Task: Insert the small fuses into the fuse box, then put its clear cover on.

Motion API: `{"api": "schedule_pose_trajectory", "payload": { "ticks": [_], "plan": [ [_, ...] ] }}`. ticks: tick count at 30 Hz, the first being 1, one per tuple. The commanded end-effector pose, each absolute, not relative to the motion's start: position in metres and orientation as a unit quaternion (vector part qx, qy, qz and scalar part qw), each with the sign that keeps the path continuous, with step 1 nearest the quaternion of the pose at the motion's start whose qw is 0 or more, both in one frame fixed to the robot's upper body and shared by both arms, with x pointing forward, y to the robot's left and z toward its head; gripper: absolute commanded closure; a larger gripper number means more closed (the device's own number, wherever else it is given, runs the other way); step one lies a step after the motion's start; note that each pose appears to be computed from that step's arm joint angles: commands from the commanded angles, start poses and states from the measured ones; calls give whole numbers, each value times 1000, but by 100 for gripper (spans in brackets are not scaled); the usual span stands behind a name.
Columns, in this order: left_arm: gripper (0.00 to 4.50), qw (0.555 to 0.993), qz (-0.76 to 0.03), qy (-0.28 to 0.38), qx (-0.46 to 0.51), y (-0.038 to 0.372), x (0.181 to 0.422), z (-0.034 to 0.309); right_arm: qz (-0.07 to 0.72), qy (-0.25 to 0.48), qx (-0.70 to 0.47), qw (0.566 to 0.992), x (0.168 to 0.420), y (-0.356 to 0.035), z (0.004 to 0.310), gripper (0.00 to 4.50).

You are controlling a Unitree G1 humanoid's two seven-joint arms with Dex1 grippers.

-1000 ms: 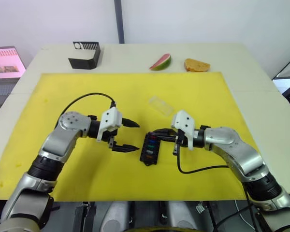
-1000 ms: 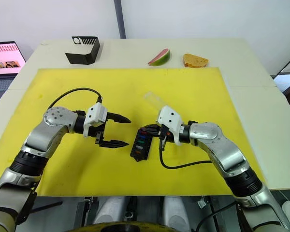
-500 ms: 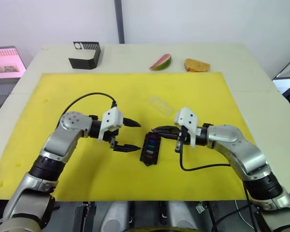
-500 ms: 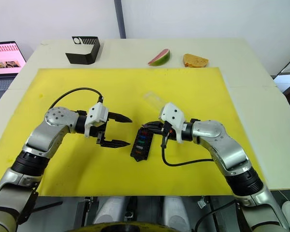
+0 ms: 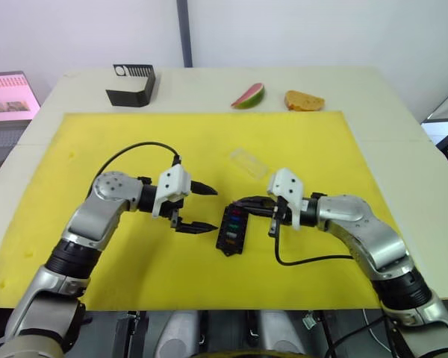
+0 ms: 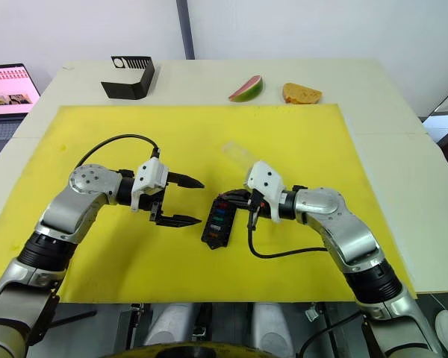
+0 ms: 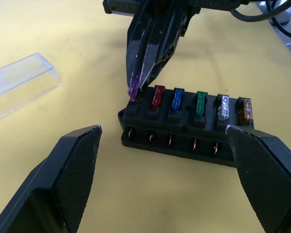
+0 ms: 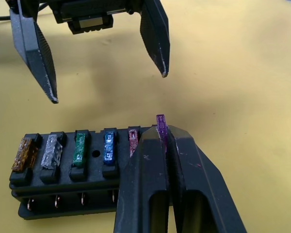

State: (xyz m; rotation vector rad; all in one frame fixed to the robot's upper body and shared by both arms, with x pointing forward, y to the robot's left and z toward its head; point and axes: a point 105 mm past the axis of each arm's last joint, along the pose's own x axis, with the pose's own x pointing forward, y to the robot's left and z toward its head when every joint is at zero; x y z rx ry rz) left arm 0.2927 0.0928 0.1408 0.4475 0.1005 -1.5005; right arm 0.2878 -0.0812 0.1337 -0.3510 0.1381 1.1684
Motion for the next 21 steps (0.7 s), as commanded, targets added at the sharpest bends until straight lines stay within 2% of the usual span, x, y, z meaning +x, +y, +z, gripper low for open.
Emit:
{"api": "schedule_pose_trajectory", "payload": {
  "ticks": [1, 16, 21],
  "plan": [
    [16, 703, -677, 19, 217, 88, 292, 153, 552, 49, -165, 816, 286, -78, 139, 450],
    [16, 702, -677, 15, 220, 86, 293, 153, 545, 52, -168, 820, 290, -78, 134, 450],
    [16, 703, -676, 15, 220, 87, 293, 153, 552, 44, -162, 817, 287, -80, 145, 450]
  ]
}}
